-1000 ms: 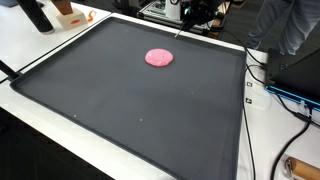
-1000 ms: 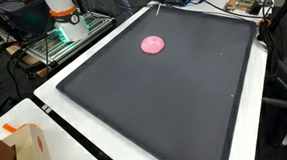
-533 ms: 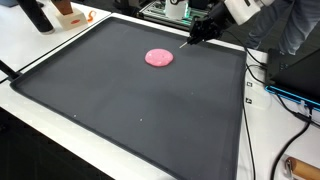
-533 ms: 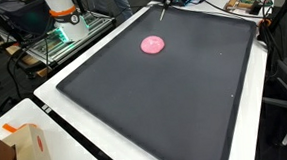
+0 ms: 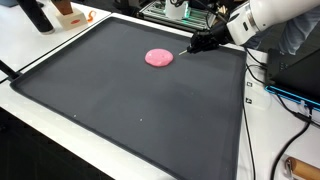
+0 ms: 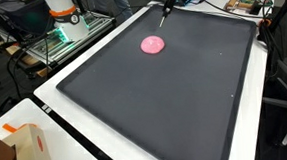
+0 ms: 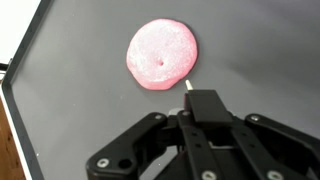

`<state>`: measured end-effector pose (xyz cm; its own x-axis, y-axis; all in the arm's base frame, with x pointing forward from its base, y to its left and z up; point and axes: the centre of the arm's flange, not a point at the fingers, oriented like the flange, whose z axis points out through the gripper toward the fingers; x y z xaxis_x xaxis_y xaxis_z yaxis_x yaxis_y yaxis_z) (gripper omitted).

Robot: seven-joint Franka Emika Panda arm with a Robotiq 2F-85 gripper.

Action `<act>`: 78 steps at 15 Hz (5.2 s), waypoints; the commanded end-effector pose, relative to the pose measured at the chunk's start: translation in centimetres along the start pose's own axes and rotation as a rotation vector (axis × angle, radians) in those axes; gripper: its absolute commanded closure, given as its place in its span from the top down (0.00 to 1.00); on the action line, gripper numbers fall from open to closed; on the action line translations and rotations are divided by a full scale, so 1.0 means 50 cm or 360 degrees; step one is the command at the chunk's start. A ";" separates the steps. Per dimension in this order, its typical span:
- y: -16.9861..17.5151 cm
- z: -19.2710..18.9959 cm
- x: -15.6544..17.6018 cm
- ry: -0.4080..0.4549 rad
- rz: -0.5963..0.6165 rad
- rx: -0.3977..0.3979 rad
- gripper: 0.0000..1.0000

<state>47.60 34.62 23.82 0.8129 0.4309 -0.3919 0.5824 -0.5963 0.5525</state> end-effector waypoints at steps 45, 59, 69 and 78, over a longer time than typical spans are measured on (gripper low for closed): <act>0.264 -0.002 -0.074 0.0114 0.0284 0.0543 0.03; 0.387 -0.062 -0.252 0.0423 0.0296 0.0674 0.03; 0.393 -0.082 -0.256 0.0606 0.0264 0.0683 0.12; 0.389 -0.079 -0.262 0.0611 0.0255 0.0679 0.12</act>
<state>48.25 20.02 42.61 0.8773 0.4799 0.0097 0.4677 -0.8592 0.2072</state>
